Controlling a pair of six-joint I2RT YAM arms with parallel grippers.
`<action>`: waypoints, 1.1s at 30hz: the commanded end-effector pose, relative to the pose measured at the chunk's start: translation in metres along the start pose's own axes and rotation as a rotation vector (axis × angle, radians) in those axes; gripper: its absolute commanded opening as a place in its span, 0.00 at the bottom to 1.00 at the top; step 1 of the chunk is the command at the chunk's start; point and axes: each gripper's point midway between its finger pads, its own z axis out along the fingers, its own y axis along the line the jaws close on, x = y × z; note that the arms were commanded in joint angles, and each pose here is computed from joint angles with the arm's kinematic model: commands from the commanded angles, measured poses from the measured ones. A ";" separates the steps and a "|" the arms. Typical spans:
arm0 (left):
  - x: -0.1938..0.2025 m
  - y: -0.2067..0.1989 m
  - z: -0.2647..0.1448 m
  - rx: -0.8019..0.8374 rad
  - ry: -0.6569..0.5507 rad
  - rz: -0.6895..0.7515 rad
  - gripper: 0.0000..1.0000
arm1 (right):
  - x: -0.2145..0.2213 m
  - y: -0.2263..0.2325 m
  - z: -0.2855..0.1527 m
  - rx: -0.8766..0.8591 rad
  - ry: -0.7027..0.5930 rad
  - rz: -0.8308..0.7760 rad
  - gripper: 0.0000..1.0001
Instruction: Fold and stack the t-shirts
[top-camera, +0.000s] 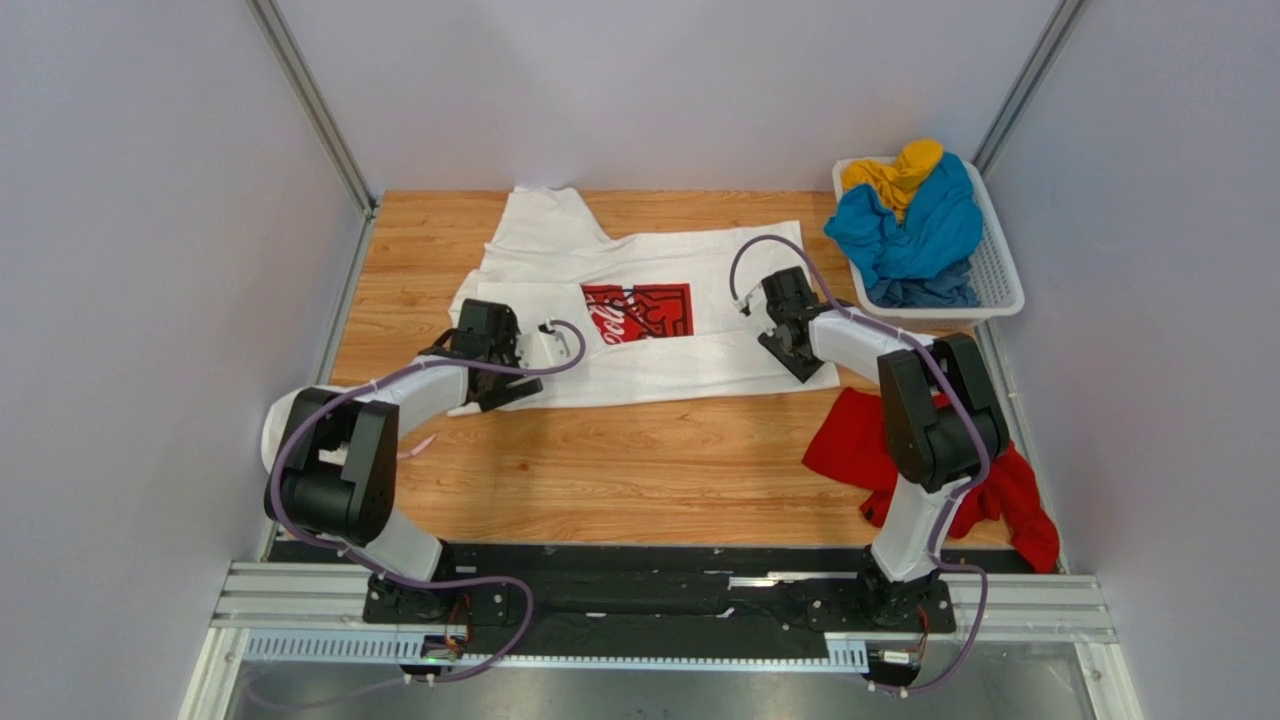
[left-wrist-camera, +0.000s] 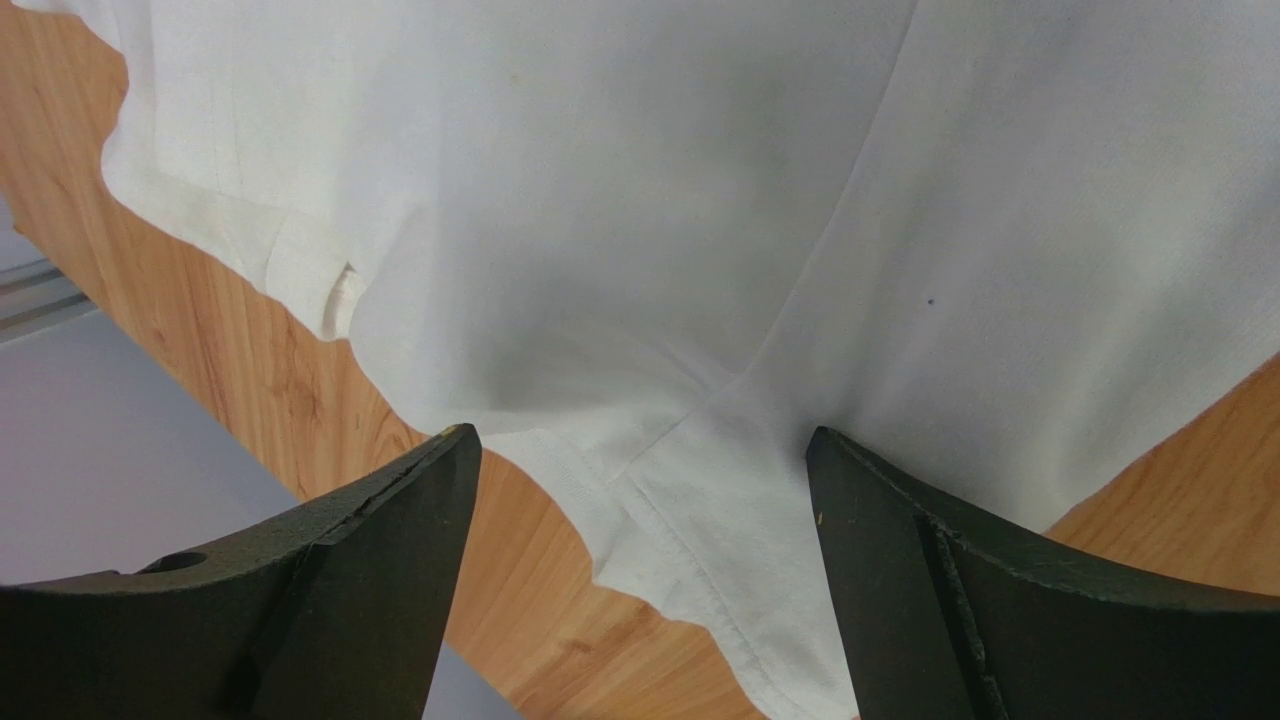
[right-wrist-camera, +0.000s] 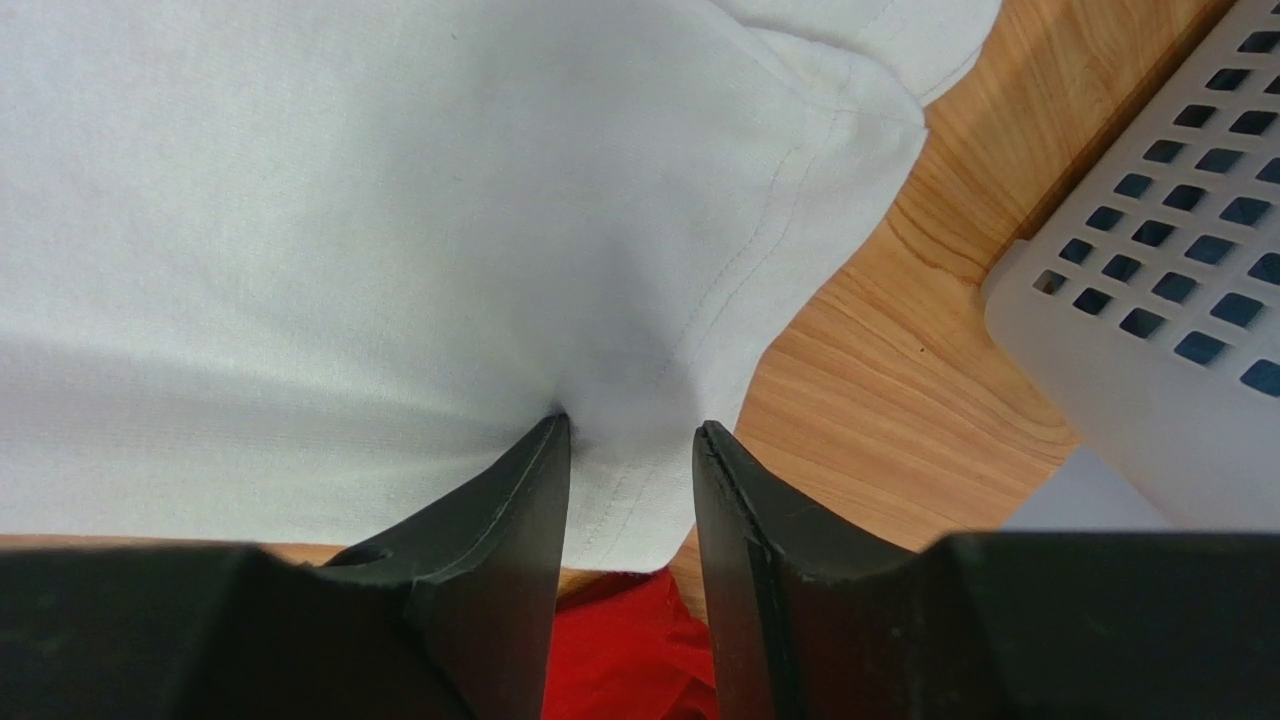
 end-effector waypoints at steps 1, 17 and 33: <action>0.032 -0.029 -0.004 0.087 0.097 0.013 0.90 | 0.028 0.010 -0.007 -0.059 0.063 0.008 0.41; 0.047 -0.052 -0.016 0.095 0.103 0.023 0.90 | 0.041 0.031 -0.022 -0.112 0.035 0.024 0.41; 0.050 -0.068 -0.032 0.115 0.077 0.004 0.90 | 0.059 0.061 -0.026 -0.203 0.032 -0.002 0.41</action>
